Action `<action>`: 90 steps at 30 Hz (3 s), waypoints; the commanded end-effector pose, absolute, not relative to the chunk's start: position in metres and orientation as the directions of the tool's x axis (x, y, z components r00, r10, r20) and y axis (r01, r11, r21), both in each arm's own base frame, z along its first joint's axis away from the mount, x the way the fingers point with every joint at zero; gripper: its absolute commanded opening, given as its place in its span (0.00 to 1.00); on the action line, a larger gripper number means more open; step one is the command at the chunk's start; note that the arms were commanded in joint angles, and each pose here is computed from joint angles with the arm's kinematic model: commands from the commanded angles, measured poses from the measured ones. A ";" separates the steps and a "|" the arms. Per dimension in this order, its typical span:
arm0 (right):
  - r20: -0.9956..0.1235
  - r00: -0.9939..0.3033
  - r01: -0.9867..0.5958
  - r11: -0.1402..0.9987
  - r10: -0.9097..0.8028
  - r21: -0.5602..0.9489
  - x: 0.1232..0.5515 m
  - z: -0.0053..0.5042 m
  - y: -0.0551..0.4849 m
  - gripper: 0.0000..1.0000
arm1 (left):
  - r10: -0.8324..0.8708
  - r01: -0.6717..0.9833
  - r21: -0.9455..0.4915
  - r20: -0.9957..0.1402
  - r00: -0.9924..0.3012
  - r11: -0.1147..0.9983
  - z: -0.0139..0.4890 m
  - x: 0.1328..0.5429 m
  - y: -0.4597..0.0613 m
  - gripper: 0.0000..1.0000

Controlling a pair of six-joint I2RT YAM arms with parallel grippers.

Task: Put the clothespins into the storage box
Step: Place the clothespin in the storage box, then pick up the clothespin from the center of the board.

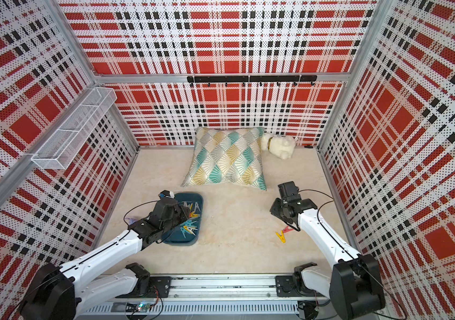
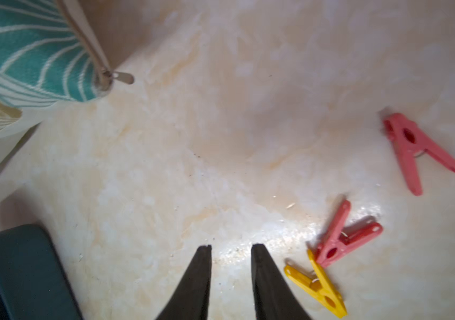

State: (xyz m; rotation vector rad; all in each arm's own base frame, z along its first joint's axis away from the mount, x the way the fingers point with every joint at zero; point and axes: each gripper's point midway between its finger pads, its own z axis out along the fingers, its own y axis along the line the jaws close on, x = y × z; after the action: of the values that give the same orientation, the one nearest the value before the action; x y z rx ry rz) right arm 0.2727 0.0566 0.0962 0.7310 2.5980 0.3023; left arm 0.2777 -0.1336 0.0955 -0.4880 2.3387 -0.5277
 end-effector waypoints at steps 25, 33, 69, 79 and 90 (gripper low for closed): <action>-0.266 -0.776 0.557 0.819 0.572 0.138 0.254 0.033 0.007 0.25 | -0.432 -0.161 -0.467 -0.563 -0.705 0.870 0.097 0.275 -0.143 0.60; -0.255 -0.780 0.558 0.820 0.571 0.129 0.254 0.024 0.006 0.24 | -0.433 -0.146 -0.484 -0.561 -0.706 0.863 0.101 0.276 -0.150 0.59; -0.203 -0.792 0.552 0.817 0.577 0.169 0.248 0.006 0.013 0.05 | -0.416 -0.104 -0.501 -0.565 -0.713 0.859 0.113 0.280 -0.172 0.59; -0.243 -0.771 0.507 0.798 0.589 0.326 0.276 0.056 0.032 0.00 | -0.406 -0.004 -0.582 -0.563 -0.720 0.813 0.134 0.283 -0.199 0.60; -0.263 -0.774 0.390 0.762 0.575 0.517 0.317 0.116 0.095 0.00 | -0.394 0.158 -0.762 -0.487 -0.780 0.629 0.156 0.275 -0.261 0.63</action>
State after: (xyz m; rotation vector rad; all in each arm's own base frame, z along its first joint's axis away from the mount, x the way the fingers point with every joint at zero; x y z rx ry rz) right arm 0.3082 0.0717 0.1003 0.7452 2.5771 0.5183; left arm 0.2763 -0.2335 0.1338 -0.2391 2.2824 -0.9313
